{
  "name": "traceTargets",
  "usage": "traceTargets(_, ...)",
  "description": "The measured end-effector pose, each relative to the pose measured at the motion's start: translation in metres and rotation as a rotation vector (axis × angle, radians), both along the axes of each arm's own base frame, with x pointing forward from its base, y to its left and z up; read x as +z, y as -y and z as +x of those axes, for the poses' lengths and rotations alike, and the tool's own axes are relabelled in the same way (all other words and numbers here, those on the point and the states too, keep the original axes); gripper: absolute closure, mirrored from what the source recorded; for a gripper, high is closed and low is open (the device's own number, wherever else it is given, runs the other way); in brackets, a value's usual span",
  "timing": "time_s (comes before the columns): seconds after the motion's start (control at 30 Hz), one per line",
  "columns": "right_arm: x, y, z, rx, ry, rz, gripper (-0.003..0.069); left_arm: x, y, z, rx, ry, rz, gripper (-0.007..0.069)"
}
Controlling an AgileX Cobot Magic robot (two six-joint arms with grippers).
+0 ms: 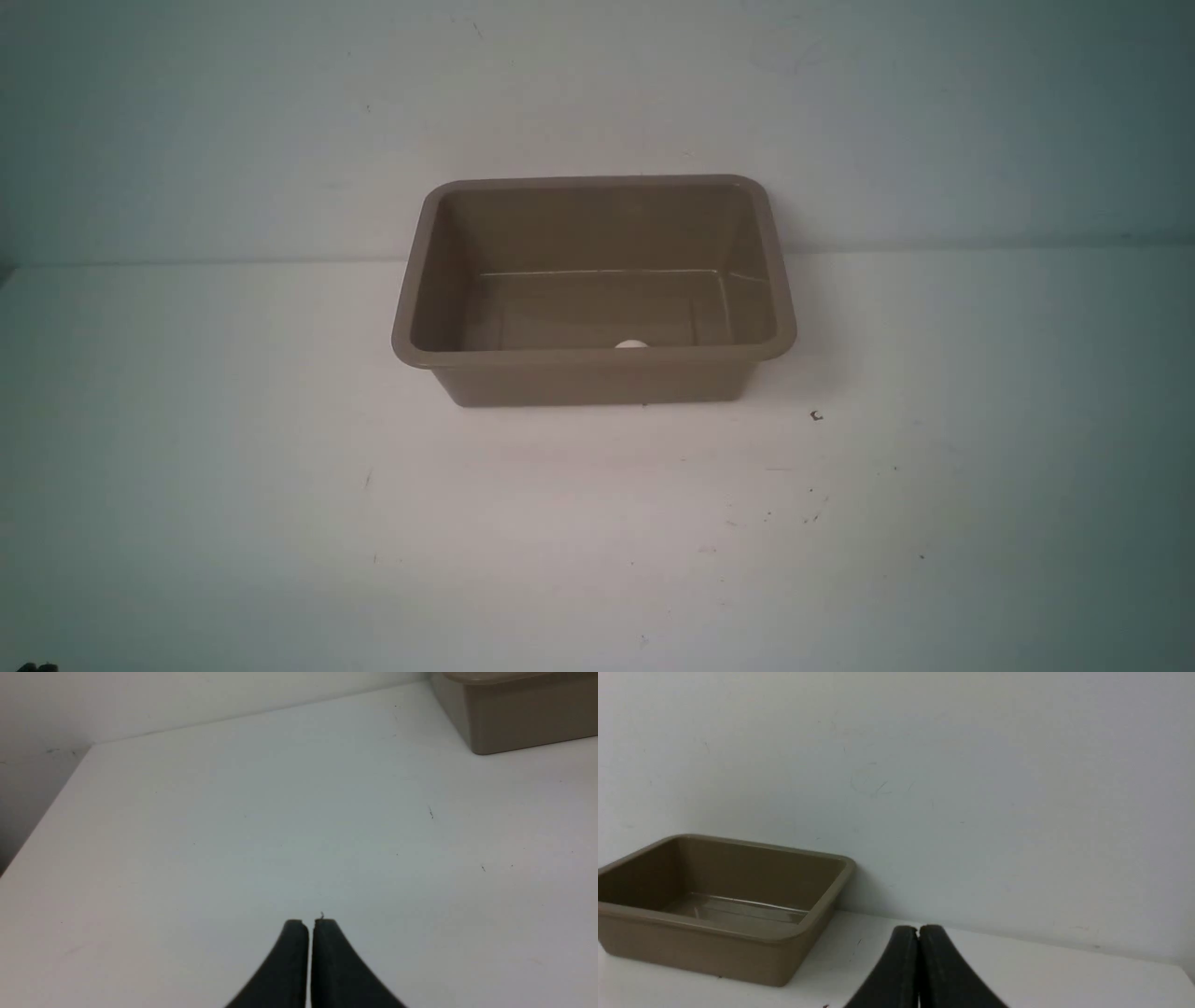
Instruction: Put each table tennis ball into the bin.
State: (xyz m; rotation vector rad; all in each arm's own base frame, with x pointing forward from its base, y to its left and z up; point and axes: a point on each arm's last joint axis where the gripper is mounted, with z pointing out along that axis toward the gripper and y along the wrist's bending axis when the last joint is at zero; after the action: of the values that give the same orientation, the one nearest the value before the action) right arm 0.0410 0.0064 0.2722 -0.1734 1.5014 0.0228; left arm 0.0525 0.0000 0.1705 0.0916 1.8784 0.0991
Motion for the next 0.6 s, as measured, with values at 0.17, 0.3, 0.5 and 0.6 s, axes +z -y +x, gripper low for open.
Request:
traceTargets(0.17, 0.0006, 0.0029, -0.0039, -0.068, 0.023, 0.001, 0.0669, 0.0, 0.0, 0.0, 0.0, 0.0, 0.0, 0.0629)
traceTargets(0.3, 0.0002, 0.0045, -0.0052, -0.111, 0.024, -0.001, 0.0669, 0.0, 0.0, 0.0, 0.0, 0.0, 0.0, 0.0629)
traceTargets(0.5, -0.0007, 0.0046, -0.0052, -0.114, 0.015, -0.001, 0.0669, 0.0, 0.0, 0.0, 0.0, 0.0, 0.0, 0.0629)
traceTargets(0.6, -0.0009, 0.0046, -0.0051, -0.114, 0.012, -0.001, 0.0669, 0.0, 0.0, 0.0, 0.0, 0.0, 0.0, 0.0629)
